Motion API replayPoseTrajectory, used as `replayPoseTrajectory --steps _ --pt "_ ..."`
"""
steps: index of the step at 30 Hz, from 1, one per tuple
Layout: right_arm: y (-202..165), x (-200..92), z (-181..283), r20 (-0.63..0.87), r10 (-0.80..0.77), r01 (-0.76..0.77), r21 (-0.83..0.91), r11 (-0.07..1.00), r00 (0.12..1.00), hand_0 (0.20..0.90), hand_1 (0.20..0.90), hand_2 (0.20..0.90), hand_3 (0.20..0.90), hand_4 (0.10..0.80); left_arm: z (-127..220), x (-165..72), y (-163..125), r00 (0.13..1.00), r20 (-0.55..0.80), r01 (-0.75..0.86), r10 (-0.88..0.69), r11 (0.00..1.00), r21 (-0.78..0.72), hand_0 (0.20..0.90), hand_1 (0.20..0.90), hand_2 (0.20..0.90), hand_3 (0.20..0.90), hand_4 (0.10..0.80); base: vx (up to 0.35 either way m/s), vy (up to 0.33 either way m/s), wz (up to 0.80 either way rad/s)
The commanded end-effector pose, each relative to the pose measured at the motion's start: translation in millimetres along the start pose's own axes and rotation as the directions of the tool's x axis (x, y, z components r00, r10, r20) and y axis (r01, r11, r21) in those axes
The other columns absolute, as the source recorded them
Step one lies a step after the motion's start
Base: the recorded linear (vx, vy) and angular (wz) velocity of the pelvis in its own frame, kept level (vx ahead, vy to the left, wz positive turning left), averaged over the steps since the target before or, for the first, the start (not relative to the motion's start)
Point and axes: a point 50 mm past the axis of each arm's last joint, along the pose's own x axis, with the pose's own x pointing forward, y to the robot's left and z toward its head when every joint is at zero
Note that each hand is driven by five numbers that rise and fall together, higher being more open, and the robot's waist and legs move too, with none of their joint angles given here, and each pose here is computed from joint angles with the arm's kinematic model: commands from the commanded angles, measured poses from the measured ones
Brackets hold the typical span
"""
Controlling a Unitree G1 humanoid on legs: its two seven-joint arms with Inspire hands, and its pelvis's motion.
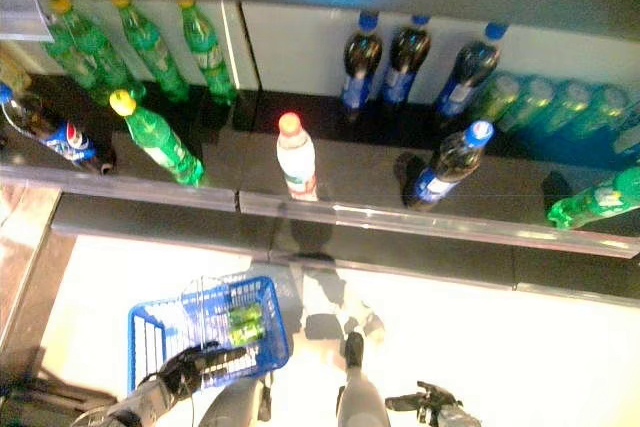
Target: Pick up the drink and place into the basket.
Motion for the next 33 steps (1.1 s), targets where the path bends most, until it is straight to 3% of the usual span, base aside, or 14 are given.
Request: replayPoseTrajectory --steps 1,4,8,12,15,21,25,33 --pt "-6 -1 5 0.085 -0.027 0.023 0.047 0.999 0.996 0.900 0.900 0.900 0.900 0.800 -21 -12 22 1.000 -0.026 -0.011 0.010 1.000 -0.014 0.300 0.300 0.300 0.200 0.100 -0.070 -0.002 0.14" --pt "-2 -3 39 0.257 -0.024 -0.006 0.114 0.993 0.966 0.900 0.900 0.900 0.900 0.800 -13 -10 19 1.000 0.013 -0.005 0.005 1.000 -0.015 0.300 0.300 0.300 0.200 0.100 -0.084 0.001 0.14" --pt "15 -15 97 0.520 0.031 -0.128 0.153 0.980 0.854 0.900 0.900 0.900 0.900 0.800 -8 -9 16 1.000 0.031 -0.004 0.004 1.000 -0.004 0.300 0.300 0.300 0.200 0.100 -0.056 0.003 0.06" --pt "43 -50 158 0.762 0.141 -0.264 0.040 0.964 0.632 0.900 0.900 0.900 0.900 0.800 -9 -9 11 0.999 0.052 0.007 -0.007 1.000 -0.008 0.300 0.300 0.300 0.200 0.100 -0.073 0.009 0.04" --pt "59 -83 185 0.860 0.214 -0.287 -0.082 0.954 0.463 0.900 0.900 0.900 0.900 0.800 -13 -12 13 0.998 0.062 0.003 -0.002 1.000 -0.023 0.300 0.300 0.300 0.200 0.100 -0.031 0.014 0.02" --pt "77 -146 208 0.921 0.363 -0.247 -0.322 0.914 0.142 0.900 0.900 0.900 0.900 0.800 -24 -18 20 0.998 0.068 -0.005 0.009 0.999 -0.054 0.300 0.300 0.300 0.200 0.100 -0.005 0.009 0.00" --pt "77 -180 221 0.905 0.424 -0.203 -0.419 0.885 -0.017 0.900 0.900 0.900 0.900 0.800 -25 -19 22 0.997 0.071 0.001 0.004 0.998 -0.068 0.300 0.300 0.300 0.200 0.100 -0.008 0.045 0.00" --pt "67 -223 239 0.905 0.373 -0.165 -0.408 0.898 -0.205 0.900 0.900 0.900 0.900 0.800 -34 -21 22 0.998 0.061 0.010 -0.005 0.997 -0.077 0.300 0.300 0.300 0.200 0.100 0.008 0.012 0.00"
